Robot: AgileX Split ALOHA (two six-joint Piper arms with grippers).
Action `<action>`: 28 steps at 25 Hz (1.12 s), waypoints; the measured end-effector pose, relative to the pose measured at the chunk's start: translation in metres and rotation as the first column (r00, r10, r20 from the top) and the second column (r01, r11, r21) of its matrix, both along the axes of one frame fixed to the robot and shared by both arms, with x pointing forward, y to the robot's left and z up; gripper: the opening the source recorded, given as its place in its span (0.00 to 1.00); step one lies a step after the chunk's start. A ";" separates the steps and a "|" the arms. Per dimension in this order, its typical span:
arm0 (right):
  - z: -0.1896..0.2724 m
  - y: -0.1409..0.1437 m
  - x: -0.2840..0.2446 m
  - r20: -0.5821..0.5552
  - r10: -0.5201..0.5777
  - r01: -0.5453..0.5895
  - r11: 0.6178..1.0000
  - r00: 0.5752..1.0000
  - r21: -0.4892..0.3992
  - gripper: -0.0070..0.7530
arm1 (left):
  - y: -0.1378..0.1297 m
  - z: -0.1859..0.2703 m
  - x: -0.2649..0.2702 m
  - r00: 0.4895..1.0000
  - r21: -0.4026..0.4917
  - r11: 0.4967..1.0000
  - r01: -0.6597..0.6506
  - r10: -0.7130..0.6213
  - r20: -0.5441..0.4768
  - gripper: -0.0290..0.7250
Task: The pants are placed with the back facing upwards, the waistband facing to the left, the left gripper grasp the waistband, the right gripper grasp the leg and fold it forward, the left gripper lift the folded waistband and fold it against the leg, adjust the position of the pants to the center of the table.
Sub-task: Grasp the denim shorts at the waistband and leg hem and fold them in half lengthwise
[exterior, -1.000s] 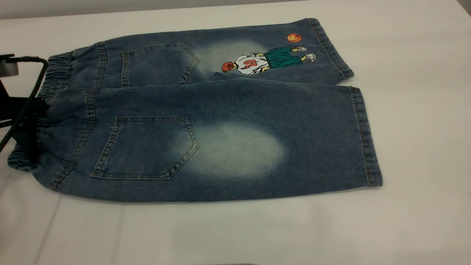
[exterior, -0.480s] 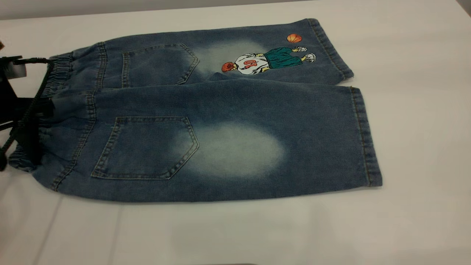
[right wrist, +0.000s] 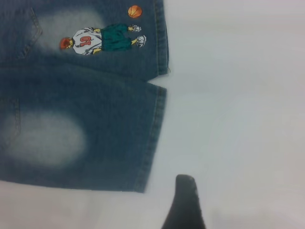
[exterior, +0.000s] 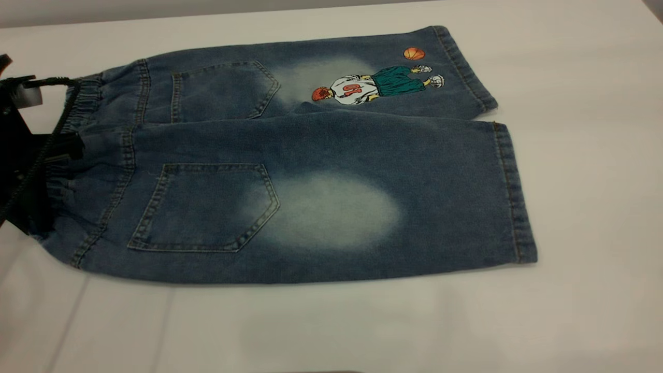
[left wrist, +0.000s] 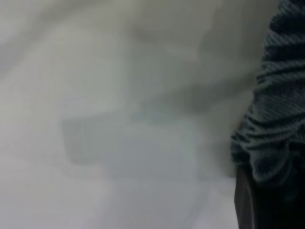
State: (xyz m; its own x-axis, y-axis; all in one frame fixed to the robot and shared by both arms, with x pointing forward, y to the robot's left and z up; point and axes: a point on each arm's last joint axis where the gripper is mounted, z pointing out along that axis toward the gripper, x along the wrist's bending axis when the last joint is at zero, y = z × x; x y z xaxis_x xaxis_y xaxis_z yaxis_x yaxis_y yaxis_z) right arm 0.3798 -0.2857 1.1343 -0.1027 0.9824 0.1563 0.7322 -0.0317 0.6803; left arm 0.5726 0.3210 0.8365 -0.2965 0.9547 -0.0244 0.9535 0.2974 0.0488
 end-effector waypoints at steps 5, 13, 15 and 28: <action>0.011 0.005 0.008 0.055 0.096 -0.096 0.995 0.994 -0.014 0.66 | 0.001 0.020 0.004 0.995 0.024 0.999 0.045 -0.047 0.089 0.12; -0.006 0.015 0.042 -0.013 0.252 -0.251 0.967 0.968 0.042 0.66 | 0.001 0.047 0.004 0.993 0.029 0.997 0.067 -0.070 0.099 0.12; -0.018 0.014 0.055 -0.082 0.262 -0.258 0.964 0.962 0.059 0.66 | 0.001 0.047 0.004 0.993 0.028 0.997 0.071 -0.073 0.090 0.12; -0.086 0.056 0.096 -0.411 0.394 -0.449 0.893 0.822 -0.041 0.66 | 0.001 0.050 0.005 0.993 0.028 0.997 0.074 -0.076 0.088 0.12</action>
State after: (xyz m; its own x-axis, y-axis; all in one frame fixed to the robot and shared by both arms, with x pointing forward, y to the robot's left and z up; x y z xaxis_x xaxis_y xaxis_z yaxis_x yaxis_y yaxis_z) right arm 0.4755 -0.2296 1.0480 -0.4704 0.8706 0.1439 0.8548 0.4090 0.3195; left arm 0.5775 0.3224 0.8862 -0.2218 0.9748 -0.0232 0.9647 0.2228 0.1405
